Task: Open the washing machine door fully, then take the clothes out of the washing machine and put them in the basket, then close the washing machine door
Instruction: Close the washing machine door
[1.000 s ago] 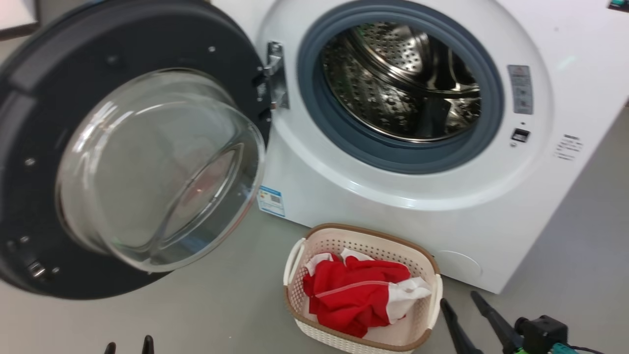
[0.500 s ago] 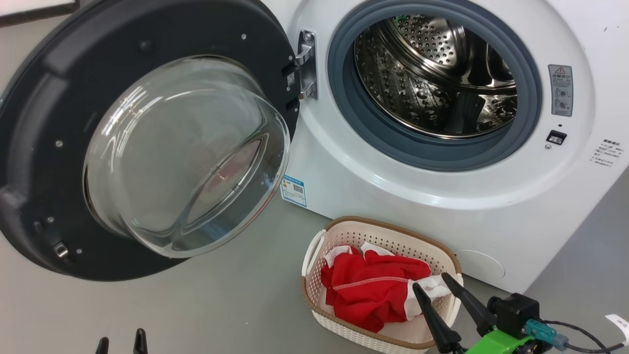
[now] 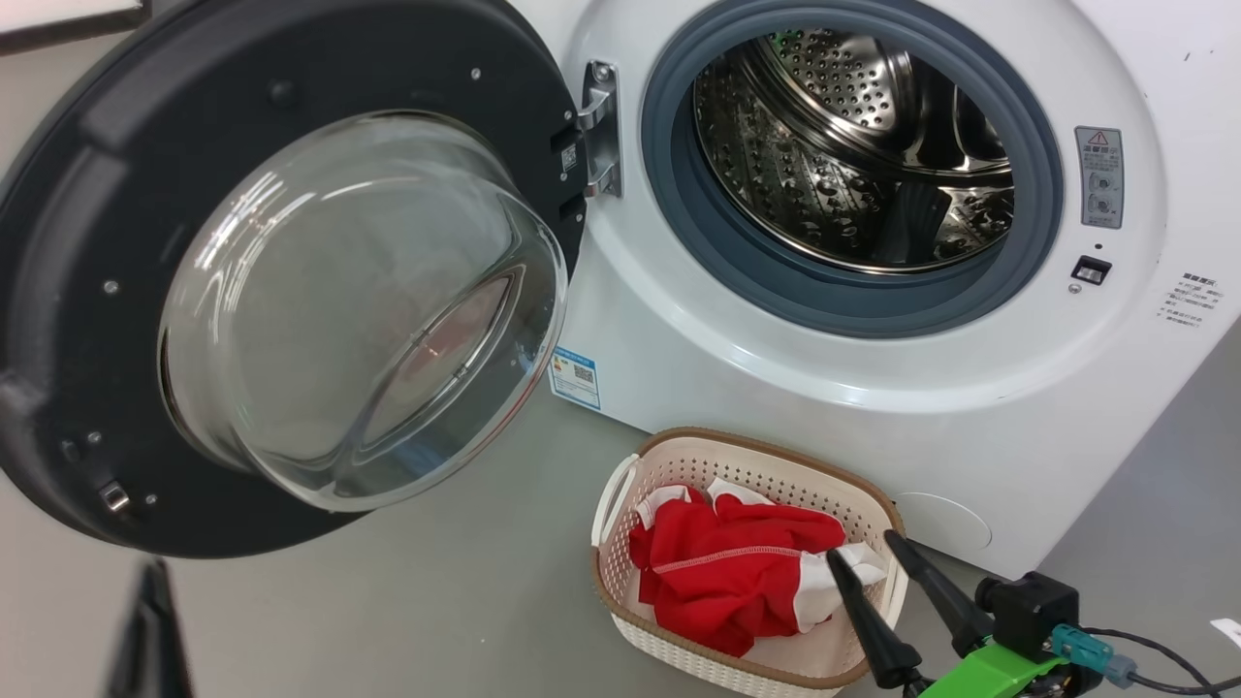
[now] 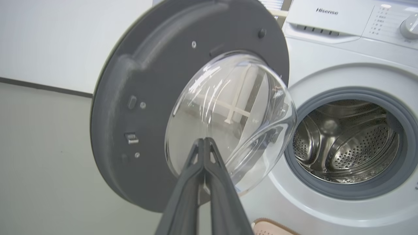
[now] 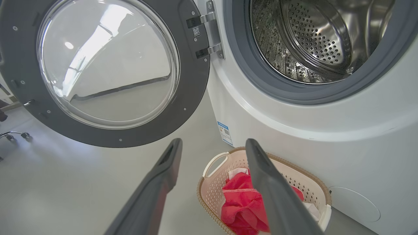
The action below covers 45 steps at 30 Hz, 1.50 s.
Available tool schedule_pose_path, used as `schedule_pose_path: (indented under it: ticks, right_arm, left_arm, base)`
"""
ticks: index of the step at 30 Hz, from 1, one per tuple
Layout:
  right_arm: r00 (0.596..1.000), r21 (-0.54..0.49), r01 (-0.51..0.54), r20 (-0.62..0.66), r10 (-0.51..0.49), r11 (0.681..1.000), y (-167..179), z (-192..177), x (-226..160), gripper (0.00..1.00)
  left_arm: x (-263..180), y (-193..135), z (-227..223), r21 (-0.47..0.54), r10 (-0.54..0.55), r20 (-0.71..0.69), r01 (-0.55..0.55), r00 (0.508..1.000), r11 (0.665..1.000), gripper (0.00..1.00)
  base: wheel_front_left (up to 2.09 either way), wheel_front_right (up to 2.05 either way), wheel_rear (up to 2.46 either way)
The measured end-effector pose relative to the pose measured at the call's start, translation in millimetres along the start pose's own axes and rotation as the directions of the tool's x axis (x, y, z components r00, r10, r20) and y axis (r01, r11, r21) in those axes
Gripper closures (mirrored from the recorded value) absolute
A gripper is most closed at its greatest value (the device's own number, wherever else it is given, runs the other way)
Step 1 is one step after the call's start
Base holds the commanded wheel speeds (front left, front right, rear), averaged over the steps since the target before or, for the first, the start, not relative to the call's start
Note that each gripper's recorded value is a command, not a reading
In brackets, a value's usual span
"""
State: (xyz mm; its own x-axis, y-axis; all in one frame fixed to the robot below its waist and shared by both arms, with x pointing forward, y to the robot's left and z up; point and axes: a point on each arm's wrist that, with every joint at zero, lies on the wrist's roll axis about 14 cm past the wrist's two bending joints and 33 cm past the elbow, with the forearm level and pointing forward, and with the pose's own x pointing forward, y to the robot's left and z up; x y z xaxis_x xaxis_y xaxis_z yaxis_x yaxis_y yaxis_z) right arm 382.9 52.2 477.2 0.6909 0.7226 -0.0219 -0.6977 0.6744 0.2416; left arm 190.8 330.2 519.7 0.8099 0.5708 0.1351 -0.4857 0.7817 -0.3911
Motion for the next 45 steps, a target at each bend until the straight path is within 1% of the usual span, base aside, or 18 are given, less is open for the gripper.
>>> schedule_pose_path:
  ticks: [3,6,8,10,12,15,17,19,22,24,28,30,32,33,36,40,43,45]
  right_arm:
    - [1.000,0.002,0.021,0.015,-0.021,1.000,-6.0,4.7,-1.5,0.00]
    - [0.999,0.010,0.034,0.007,-0.034,0.999,-8.6,0.5,-6.6,0.00]
    - [0.999,0.015,0.049,0.002,-0.049,0.999,-12.7,-2.1,-9.5,0.00]
    - [0.998,0.014,0.057,0.000,-0.057,0.998,-16.0,-3.2,-10.1,0.00]
    - [0.998,0.018,0.060,0.003,-0.060,0.998,-16.7,-2.9,-9.5,0.00]
    - [0.998,0.022,0.067,0.007,-0.067,0.998,-18.8,-2.9,-8.5,0.00]
    - [0.997,0.032,0.075,0.009,-0.075,0.997,-20.8,-3.5,-7.9,0.00]
    - [0.997,0.041,0.080,0.006,-0.080,0.996,-21.7,-5.9,-7.9,0.00]
    - [0.996,0.050,0.091,0.000,-0.091,0.995,-24.5,-9.8,-9.1,0.00]
    - [0.995,0.054,0.101,-0.003,-0.101,0.993,-27.9,-11.7,-10.8,0.00]
    - [0.993,0.056,0.119,-0.009,-0.118,0.991,-33.3,-14.8,-14.1,0.00]
    - [0.992,0.058,0.124,-0.012,-0.124,0.991,-34.7,-16.1,-15.4,0.00]
    - [0.992,0.048,0.127,-0.015,-0.126,0.991,-35.9,-17.0,-16.6,0.00]
    - [0.992,0.047,0.128,-0.015,-0.128,0.991,-36.1,-17.1,-17.2,0.00]
    - [0.991,0.049,0.133,-0.016,-0.132,0.990,-37.0,-17.7,-18.6,0.00]
    - [0.991,0.049,0.131,-0.021,-0.130,0.990,-35.6,-19.4,-20.2,0.00]
    - [0.991,0.050,0.129,-0.024,-0.128,0.990,-35.4,-20.4,-20.2,0.00]
    - [0.992,0.051,0.128,-0.026,-0.127,0.990,-35.1,-21.5,-20.1,0.00]
  left_arm:
    - [22.5,-10.6,57.4,0.036,-0.042,0.186,0.035,0.982,0.999,1.00]
    - [39.7,-33.7,115.6,0.116,-0.158,0.342,0.126,0.926,0.985,1.00]
    - [48.3,-41.7,149.4,0.175,-0.217,0.416,0.156,0.883,0.972,1.00]
    - [57.0,-46.3,176.8,0.219,-0.259,0.468,0.173,0.845,0.960,1.00]
    - [66.8,-51.0,201.7,0.228,-0.289,0.513,0.197,0.808,0.954,1.00]
    - [83.2,-54.9,233.5,0.275,-0.332,0.546,0.210,0.769,0.938,1.00]
    - [96.7,-53.0,245.5,0.278,-0.336,0.549,0.211,0.766,0.937,1.00]
    - [113.4,-41.1,251.2,0.226,-0.296,0.547,0.203,0.783,0.953,1.00]
    - [142.8,-14.1,244.4,0.119,-0.210,0.498,0.173,0.841,0.978,1.00]
    - [161.0,1.3,236.2,0.053,-0.159,0.435,0.151,0.886,0.987,1.00]
    - [186.7,22.8,227.3,-0.017,-0.086,0.331,0.097,0.940,0.995,1.00]
    - [196.9,32.2,215.3,-0.089,-0.049,0.252,0.073,0.967,0.993,1.00]
    - [204.0,38.1,192.4,-0.105,-0.033,0.127,0.046,0.991,0.993,1.00]
    - [206.0,41.4,179.2,-0.132,-0.025,0.056,0.032,0.998,0.991,1.00]
    - [204.8,53.7,145.3,-0.126,0.000,-0.127,-0.016,0.992,0.992,1.00]
    - [197.9,55.8,110.0,-0.114,-0.011,-0.344,-0.030,0.939,0.993,1.00]
    - [192.0,50.0,92.5,-0.162,-0.046,-0.444,-0.030,0.895,0.986,1.00]
    - [189.3,49.9,86.6,-0.187,-0.056,-0.480,-0.040,0.875,0.982,1.00]
  base:
    - [0.00,0.00,0.00]
    - [0.00,0.00,0.00]
    - [0.00,0.00,0.00]
    - [0.00,0.00,0.00]
    - [0.00,0.00,0.00]
    - [0.00,0.00,0.00]
    - [0.00,0.00,0.00]
    - [0.00,0.00,0.00]
    - [0.00,0.00,0.00]
    - [0.00,0.00,0.00]
    - [0.00,0.00,0.00]
    - [0.00,0.00,0.00]
    - [0.00,0.00,0.00]
    - [0.00,0.00,0.00]
    - [0.00,0.00,0.00]
    - [0.00,0.00,0.00]
    - [0.00,0.00,0.00]
    - [0.00,0.00,0.00]
